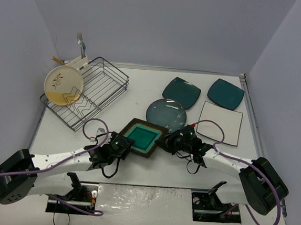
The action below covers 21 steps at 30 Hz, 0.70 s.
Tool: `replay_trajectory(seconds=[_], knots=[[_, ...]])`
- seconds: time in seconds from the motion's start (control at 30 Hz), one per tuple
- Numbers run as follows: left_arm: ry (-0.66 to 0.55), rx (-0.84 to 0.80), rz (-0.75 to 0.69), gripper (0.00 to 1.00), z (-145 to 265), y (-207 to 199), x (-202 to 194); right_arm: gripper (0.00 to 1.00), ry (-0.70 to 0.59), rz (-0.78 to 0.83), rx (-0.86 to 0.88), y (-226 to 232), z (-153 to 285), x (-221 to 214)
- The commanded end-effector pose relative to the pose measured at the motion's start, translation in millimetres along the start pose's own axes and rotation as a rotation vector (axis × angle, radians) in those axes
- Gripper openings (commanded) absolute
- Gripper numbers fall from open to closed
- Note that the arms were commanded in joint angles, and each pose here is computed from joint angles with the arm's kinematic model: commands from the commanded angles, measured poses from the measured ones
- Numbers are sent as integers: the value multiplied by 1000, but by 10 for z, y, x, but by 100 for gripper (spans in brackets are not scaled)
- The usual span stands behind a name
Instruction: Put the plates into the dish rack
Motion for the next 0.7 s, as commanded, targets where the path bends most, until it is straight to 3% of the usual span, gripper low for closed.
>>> replay_trajectory(seconds=[0.0,0.27,0.37,0.47,0.53,0.6,0.67], knots=[[-10,-89,72,40,33,-268,-45,0,-4,-22,227,585,142,-13],[-54,-103,91,17,51,-267,47,0,1,-8,230,576,182,-41],[-58,-106,85,2,51,-262,53,0,-1,-2,229,573,202,-40],[-63,-103,81,0,58,-244,65,0,-5,6,217,551,208,-38],[-68,-110,81,0,87,-254,72,7,-7,21,212,547,230,-42],[-75,-116,68,0,143,-286,98,20,-23,61,200,562,258,-33],[-89,-114,46,0,196,-303,137,39,-41,93,172,542,298,-16]])
Point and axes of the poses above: each gripper's point midway between its finger pads, its own z axis back along the fingers, its own y axis along the line the jaws close on, x = y × z, the point moved 3 cm from there along z, back along the fingers, and after that the axes turned 1 degree about z, right-handed, at the moved point
